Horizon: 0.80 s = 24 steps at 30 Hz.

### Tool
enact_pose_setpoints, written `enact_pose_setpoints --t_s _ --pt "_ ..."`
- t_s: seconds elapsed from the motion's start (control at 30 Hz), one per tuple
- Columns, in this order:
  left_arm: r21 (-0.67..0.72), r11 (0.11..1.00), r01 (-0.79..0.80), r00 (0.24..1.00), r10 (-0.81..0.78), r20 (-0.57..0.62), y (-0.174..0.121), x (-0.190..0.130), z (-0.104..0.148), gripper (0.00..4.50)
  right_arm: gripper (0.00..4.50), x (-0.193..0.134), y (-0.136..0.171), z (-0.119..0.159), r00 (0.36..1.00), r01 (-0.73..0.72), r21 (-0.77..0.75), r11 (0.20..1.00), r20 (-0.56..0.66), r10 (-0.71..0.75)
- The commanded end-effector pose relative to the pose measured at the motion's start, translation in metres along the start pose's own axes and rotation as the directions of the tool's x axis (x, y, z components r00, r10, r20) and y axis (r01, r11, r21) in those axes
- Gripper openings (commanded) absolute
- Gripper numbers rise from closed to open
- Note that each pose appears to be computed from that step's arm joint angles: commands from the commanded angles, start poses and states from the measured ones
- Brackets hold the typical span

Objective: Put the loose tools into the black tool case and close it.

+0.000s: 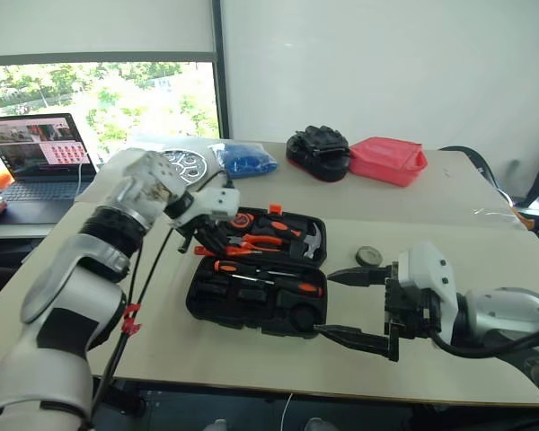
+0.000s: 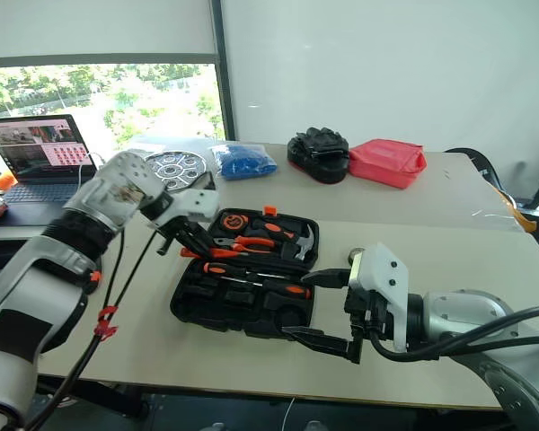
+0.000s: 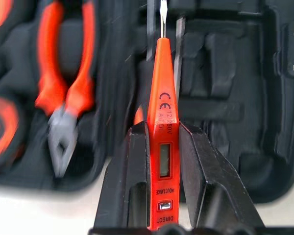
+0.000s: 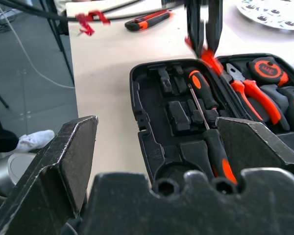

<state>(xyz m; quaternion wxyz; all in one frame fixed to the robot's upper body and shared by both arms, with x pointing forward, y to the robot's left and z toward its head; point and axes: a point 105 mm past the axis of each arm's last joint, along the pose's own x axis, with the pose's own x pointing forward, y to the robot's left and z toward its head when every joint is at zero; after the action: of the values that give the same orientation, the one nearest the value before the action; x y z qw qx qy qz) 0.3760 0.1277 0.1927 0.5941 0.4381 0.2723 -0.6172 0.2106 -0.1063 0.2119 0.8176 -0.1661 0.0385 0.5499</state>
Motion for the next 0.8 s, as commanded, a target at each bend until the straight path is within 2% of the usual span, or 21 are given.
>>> enact_pose_setpoints --t_s 0.03,0.53,0.8 --pt "0.061 0.998 0.012 0.999 -0.009 -0.040 -0.004 0.009 -0.001 0.40 4.50 -0.003 0.004 0.008 0.999 0.030 -0.027 0.999 0.014 -0.030" --pt "0.056 0.996 0.070 0.996 -0.067 -0.050 -0.023 0.031 -0.004 0.40 4.50 0.001 0.004 0.009 0.998 0.060 -0.021 0.998 0.022 -0.060" --pt "0.023 0.999 0.040 0.997 -0.038 -0.068 -0.018 0.036 -0.005 0.40 4.50 0.002 0.002 0.010 0.997 0.066 -0.022 0.998 0.030 -0.065"
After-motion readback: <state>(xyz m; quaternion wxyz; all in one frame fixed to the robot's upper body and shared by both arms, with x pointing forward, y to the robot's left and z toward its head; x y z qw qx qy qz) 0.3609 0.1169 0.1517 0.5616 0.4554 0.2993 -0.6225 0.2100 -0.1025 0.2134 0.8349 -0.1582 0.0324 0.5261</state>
